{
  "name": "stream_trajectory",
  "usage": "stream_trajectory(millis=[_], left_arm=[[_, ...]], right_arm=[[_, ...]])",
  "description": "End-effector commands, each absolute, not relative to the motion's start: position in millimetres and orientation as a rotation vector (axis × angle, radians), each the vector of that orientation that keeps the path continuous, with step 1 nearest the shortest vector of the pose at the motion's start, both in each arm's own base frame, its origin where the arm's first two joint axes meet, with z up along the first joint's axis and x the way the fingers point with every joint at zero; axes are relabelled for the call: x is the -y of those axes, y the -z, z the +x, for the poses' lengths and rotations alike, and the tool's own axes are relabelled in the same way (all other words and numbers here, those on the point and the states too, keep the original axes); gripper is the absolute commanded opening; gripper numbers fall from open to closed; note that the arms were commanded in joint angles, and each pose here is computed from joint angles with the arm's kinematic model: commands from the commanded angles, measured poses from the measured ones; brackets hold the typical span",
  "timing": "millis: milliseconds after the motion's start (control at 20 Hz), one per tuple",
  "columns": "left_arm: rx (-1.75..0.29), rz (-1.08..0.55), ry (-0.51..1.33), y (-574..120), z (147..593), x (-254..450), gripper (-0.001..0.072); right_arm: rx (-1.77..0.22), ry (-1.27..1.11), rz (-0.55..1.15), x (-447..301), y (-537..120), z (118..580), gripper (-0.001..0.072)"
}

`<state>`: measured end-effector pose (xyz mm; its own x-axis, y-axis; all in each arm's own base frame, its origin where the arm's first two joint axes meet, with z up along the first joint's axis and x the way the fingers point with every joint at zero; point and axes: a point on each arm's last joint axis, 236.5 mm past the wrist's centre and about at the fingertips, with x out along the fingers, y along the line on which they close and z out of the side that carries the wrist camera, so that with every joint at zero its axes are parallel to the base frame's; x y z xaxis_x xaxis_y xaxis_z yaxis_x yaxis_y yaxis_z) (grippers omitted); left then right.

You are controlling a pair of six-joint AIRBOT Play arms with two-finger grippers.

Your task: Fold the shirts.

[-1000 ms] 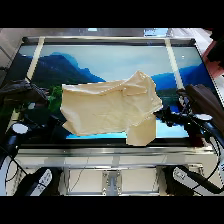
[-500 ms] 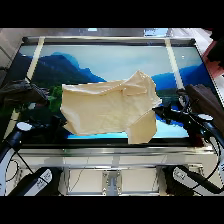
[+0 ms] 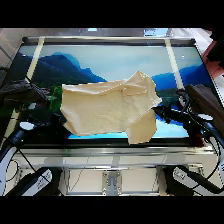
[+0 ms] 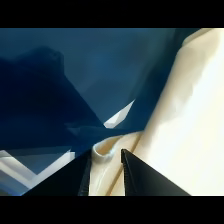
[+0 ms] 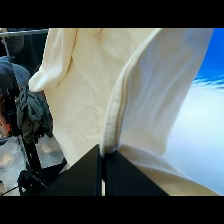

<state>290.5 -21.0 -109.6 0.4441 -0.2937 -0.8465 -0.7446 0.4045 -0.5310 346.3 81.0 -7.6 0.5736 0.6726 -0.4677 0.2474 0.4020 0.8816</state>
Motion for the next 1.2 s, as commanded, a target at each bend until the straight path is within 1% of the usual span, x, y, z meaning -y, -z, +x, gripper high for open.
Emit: stream_trajectory(millis=[0,50,100,200,300,350,450,500,600,650,750,850,1000,1100,1150], left_arm=[[-1.137,-1.181,-0.355,112,292,30,0.0222],[-1.13,-1.18,-0.336,109,295,32,0.0193],[-1.113,-1.194,-0.313,105,300,35,0.0008],[-1.051,-1.19,-0.203,87,319,43,0.0011],[-0.959,-1.153,-0.009,44,349,58,0.001],[-0.894,-1.14,0.099,11,366,66,0.001],[-0.684,-1.053,0.329,-87,397,78,0.001],[-0.567,-0.982,0.41,-140,405,80,0.001],[-0.337,-0.83,0.495,-246,402,78,0.0009],[-0.215,-0.745,0.523,-300,391,76,0.001],[-0.014,-0.6,0.533,-390,357,69,0.001],[0.108,-0.451,0.496,-449,321,65,0.0009],[0.173,-0.277,0.376,-495,279,59,0.0009],[0.218,-0.176,0.269,-518,257,46,0.0009],[0.222,-0.149,0.217,-524,251,38,0.0008]], right_arm=[[-0.946,-0.343,1.167,-81,3,349,0.0027],[-0.93,-0.349,1.175,-81,0,352,0.0027],[-0.911,-0.357,1.183,-81,-4,355,0.0027],[-0.884,-0.376,1.203,-82,-12,358,0.0026],[-0.844,-0.424,1.174,-85,-24,358,0.0025],[-0.81,-0.465,1.158,-88,-37,357,0.0024],[-0.746,-0.548,1.076,-95,-73,352,0.0023],[-0.711,-0.598,0.994,-100,-98,346,0.0023],[-0.612,-0.649,0.847,-104,-159,334,0.0023],[-0.537,-0.65,0.765,-103,-196,328,0.0023],[-0.367,-0.612,0.604,-96,-278,303,0.0023],[-0.187,-0.544,0.441,-92,-355,267,0.0022],[0.034,-0.416,0.174,-96,-446,214,0.002],[0.098,-0.292,0.04,-88,-480,196,0.002],[0.108,-0.238,0.011,-81,-489,193,0.002]])
